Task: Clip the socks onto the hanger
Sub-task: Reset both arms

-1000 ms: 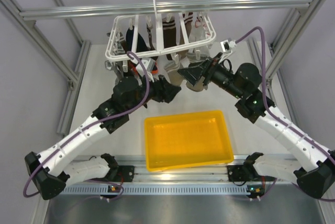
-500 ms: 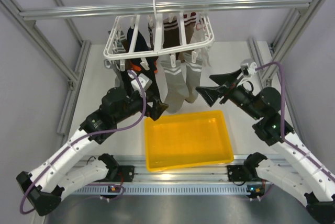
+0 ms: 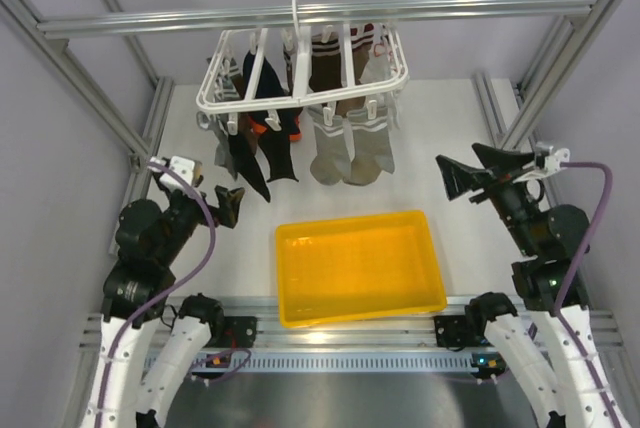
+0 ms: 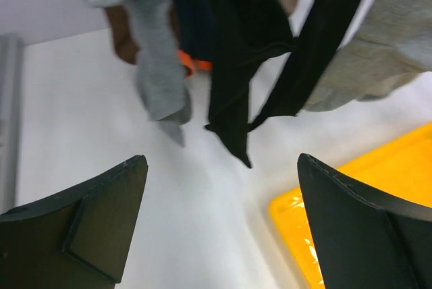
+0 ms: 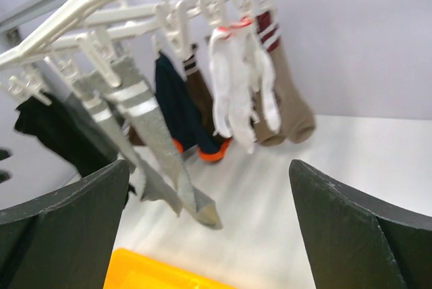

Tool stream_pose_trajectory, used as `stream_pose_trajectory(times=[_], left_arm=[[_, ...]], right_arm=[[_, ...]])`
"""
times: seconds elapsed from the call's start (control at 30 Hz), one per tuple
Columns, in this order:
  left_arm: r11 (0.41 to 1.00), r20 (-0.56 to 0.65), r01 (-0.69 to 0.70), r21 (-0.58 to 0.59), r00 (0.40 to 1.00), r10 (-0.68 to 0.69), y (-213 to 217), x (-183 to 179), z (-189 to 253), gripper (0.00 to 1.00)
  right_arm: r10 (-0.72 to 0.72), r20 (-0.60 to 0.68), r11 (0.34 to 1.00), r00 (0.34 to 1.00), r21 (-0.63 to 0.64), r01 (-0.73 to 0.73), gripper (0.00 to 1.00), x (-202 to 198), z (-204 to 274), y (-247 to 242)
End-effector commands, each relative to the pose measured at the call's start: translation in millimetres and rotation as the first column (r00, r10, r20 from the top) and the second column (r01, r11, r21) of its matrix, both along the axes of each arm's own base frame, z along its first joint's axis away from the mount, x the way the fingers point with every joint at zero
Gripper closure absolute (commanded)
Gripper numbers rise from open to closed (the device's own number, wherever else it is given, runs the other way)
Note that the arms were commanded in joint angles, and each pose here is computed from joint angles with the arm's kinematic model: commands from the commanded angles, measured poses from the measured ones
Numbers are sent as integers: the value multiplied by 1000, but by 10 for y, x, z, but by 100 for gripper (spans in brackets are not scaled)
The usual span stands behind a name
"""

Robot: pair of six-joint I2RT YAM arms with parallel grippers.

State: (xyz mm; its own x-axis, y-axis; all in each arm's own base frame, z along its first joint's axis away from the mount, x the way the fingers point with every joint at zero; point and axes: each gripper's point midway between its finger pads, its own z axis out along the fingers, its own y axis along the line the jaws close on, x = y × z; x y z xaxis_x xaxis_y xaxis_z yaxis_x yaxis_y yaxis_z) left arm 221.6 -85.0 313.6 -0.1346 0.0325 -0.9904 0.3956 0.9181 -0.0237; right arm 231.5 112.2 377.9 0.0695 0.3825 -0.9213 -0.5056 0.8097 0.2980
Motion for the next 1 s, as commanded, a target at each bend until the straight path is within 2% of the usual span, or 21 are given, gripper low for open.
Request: stream_pose_trajectory(times=[0.0, 0.07, 0.13, 0.17, 0.23, 0.27, 0.33, 0.37, 0.43, 0.47, 0.97], left_arm=[[983, 44, -180, 47, 983, 178, 429, -124, 122, 3], [951, 16, -278, 135, 960, 278, 676, -152, 17, 6], [853, -22, -453, 260, 880, 474, 1104, -125, -102, 5], [818, -30, -496, 293, 850, 526, 1217, -128, -117, 3], [762, -54, -521, 384, 812, 582, 1368, -133, -184, 2], [753, -62, -509, 418, 811, 582, 1391, -135, -218, 2], [730, -68, -519, 445, 793, 605, 1446, -136, -259, 2], [731, -77, -514, 450, 793, 605, 1443, -135, -280, 2], [746, -123, -498, 443, 790, 600, 1408, -150, -366, 2], [772, -150, -460, 439, 809, 568, 1336, -137, -420, 2], [782, -127, -481, 396, 815, 566, 1317, -184, -414, 2]], right_arm=[[-99, 15, 995, 995, 15, 99, 0, -68, 55, -245], [-175, -10, 984, 985, -25, 174, 0, -57, -49, -405], [-218, -40, 973, 975, -86, 214, 0, -74, -201, -497], [-242, -58, 966, 969, -113, 235, 0, -65, -272, -543], [-319, -96, 936, 943, -185, 298, 0, -33, -455, -693], [-338, -121, 920, 933, -252, 301, 0, -22, -631, -734], [-373, -146, 897, 916, -309, 316, 0, -11, -789, -805], [-383, -154, 878, 911, -367, 307, 0, -14, -894, -835], [-402, -178, 862, 898, -405, 306, 0, -4, -1013, -878], [-409, -176, 853, 895, -422, 307, 0, -1, -1042, -895], [-370, -174, 877, 912, -388, 282, 0, -48, -1000, -825]])
